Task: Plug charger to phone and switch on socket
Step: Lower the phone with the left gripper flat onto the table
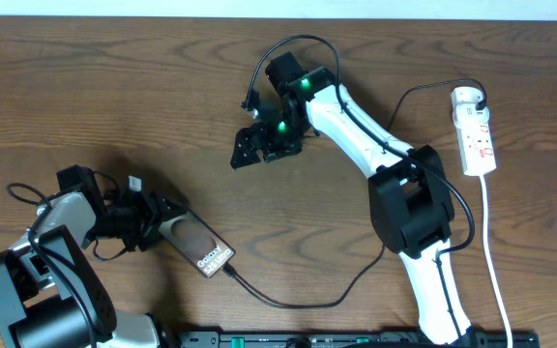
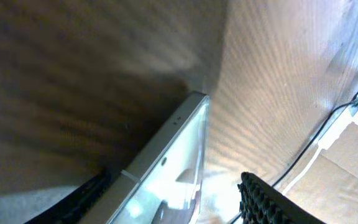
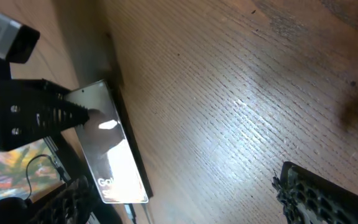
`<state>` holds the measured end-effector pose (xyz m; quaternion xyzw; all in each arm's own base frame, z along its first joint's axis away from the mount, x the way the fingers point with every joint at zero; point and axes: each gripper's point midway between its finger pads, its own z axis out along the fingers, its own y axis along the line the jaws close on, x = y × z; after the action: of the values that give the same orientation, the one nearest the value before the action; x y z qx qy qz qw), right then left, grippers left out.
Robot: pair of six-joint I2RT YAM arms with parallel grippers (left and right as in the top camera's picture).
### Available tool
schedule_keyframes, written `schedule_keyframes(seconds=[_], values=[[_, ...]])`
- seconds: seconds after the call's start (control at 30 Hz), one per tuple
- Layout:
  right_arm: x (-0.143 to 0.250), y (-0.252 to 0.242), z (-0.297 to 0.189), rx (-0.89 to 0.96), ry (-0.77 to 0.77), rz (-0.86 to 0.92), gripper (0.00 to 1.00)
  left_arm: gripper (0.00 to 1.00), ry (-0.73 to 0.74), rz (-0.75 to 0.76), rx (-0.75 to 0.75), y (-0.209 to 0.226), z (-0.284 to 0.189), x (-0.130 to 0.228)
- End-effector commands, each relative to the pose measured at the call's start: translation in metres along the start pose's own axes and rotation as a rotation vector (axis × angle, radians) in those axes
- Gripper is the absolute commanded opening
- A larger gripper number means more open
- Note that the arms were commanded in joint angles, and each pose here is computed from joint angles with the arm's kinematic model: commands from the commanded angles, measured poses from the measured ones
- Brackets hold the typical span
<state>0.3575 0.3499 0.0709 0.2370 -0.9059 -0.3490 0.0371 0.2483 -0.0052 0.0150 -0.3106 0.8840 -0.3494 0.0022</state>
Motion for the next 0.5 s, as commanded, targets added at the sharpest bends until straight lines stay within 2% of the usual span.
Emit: schedule_keyframes(seconds=[0.0, 0.1, 0.47], values=[[-0.005, 0.011, -0.013, -0.006, -0.028, -0.034, 0.93, 0.67, 0.015, -0.119, -0.219, 0.043, 0.003, 0.010], [-0.004, 0.011, -0.013, -0.006, -0.026, -0.037, 0.94, 0.68, -0.010, -0.248, -0.378, 0.069, -0.005, 0.014], [-0.003, 0.011, -0.013, -0.005, -0.019, -0.042, 0.93, 0.68, -0.006, -0.253, -0.391, 0.070, -0.008, 0.016]])
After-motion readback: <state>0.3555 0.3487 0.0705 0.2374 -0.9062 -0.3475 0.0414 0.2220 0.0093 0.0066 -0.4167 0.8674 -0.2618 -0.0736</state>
